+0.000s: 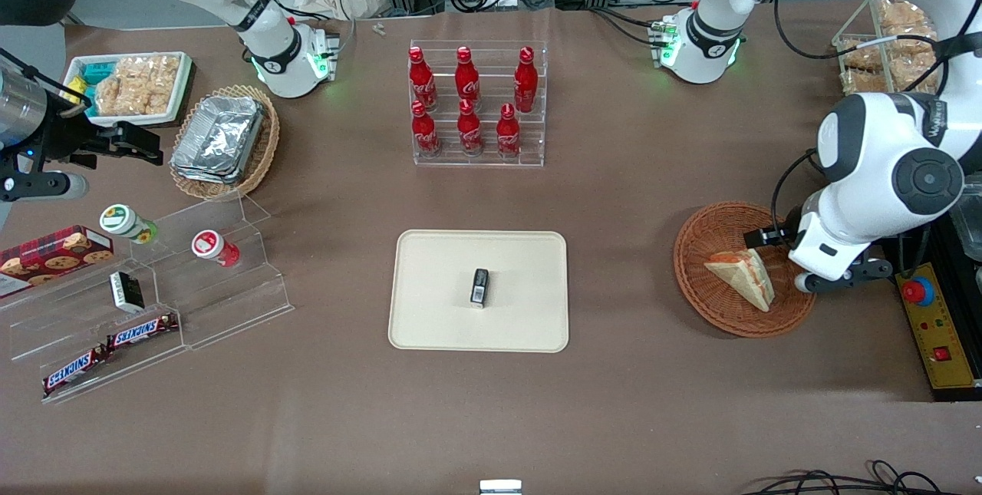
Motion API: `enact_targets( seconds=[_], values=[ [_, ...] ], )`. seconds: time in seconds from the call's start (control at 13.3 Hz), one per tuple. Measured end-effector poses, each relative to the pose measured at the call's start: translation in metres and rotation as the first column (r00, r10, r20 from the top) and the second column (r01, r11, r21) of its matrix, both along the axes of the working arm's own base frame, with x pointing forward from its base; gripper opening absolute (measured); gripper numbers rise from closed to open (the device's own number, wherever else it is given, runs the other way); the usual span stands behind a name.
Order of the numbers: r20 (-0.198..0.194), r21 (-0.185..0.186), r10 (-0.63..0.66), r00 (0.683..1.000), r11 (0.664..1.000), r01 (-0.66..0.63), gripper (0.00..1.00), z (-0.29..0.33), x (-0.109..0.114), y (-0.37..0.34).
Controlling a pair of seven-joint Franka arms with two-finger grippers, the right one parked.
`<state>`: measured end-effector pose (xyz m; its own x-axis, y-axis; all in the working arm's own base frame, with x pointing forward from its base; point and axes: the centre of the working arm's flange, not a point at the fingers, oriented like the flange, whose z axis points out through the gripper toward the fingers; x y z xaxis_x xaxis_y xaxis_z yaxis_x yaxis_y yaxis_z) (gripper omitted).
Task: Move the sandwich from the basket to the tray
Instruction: 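Lower the left gripper and close it on the sandwich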
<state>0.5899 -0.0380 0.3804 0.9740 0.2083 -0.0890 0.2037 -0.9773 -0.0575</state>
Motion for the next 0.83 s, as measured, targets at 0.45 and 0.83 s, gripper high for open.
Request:
enact_targets(
  seconds=[0.45,0.83],
  values=[
    [0.083,-0.029,0.255,0.963,0.967,-0.254,0.99,-0.026,0.002,0.006],
    [0.111,-0.045,0.489,0.865,0.872,-0.487,0.99,-0.062,0.007,0.037]
  ],
)
